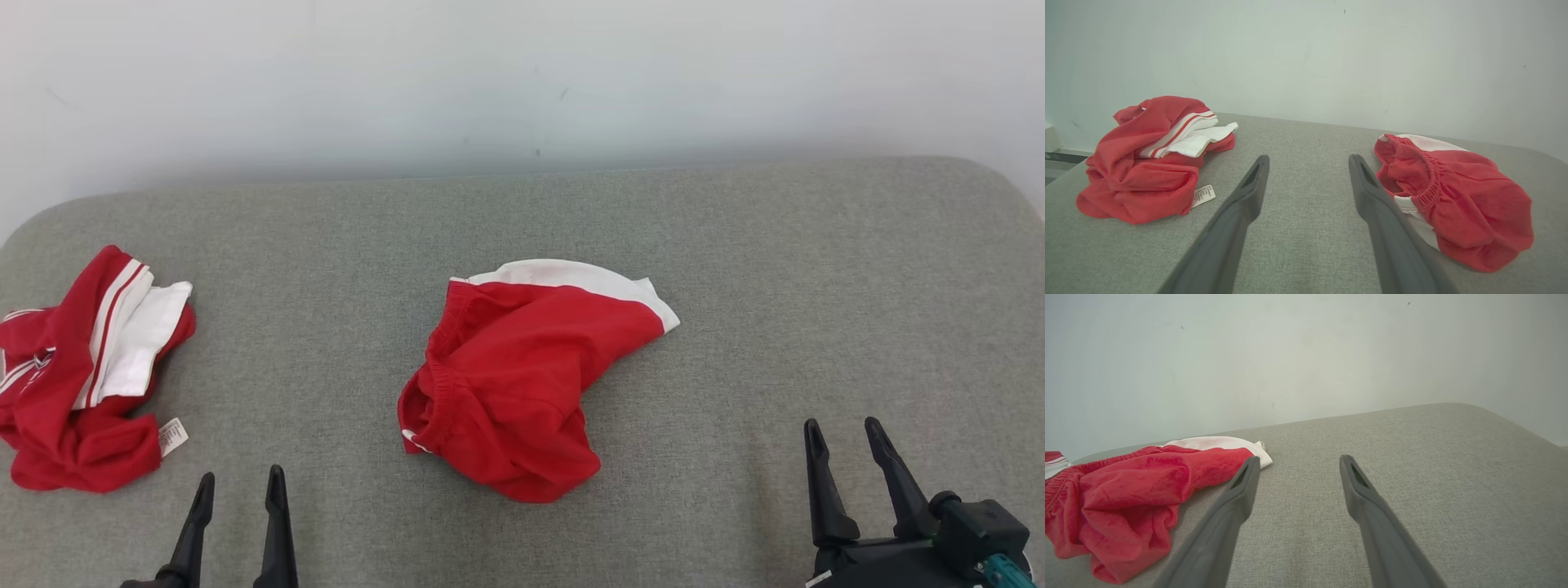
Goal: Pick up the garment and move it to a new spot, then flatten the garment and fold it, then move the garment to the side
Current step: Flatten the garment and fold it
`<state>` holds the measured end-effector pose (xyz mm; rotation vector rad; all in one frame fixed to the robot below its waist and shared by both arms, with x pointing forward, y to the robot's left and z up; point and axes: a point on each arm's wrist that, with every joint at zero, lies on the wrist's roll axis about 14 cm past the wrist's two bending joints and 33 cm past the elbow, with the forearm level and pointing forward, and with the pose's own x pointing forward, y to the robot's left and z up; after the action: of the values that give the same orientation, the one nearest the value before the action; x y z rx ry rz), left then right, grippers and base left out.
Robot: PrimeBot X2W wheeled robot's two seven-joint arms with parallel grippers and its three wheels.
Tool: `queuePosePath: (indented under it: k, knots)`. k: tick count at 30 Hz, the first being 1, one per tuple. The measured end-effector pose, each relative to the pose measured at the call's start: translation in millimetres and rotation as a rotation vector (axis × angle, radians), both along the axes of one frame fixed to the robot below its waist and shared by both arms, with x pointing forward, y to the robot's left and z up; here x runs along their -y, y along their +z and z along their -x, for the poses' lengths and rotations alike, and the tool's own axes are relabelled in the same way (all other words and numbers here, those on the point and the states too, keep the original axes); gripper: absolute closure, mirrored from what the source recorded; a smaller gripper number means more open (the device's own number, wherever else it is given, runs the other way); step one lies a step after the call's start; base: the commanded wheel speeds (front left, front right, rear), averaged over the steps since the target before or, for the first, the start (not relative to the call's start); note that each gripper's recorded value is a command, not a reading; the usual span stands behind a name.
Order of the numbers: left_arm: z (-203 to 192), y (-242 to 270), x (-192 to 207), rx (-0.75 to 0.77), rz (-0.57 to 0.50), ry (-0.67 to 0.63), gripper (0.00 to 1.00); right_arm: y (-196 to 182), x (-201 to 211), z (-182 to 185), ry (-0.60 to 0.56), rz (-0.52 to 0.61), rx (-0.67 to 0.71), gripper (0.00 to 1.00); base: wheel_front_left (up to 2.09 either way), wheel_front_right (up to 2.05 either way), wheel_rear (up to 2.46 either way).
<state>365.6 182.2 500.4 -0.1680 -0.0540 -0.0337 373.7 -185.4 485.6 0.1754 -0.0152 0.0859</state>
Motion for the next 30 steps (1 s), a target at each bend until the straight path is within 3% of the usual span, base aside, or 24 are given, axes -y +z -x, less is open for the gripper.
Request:
queuePosePath:
  k: [10, 25, 30]
  knots:
    - [-12, -8, 9, -0.012, -0.003, -0.053, 0.00, -3, -2, -1, 0.006, -0.004, -0.010, 0.00, 0.00, 0.00, 0.00]
    - [-158, 94, 77, 0.164, -0.157, -0.363, 0.00, -8, 21, -8, -0.087, -0.044, -0.028, 0.00, 0.00, 0.00, 0.00]
    - [-193, 86, 98, 0.071, -0.198, -0.444, 0.00, -15, 36, -5, -0.146, -0.060, -0.050, 0.00, 0.00, 0.00, 0.00]
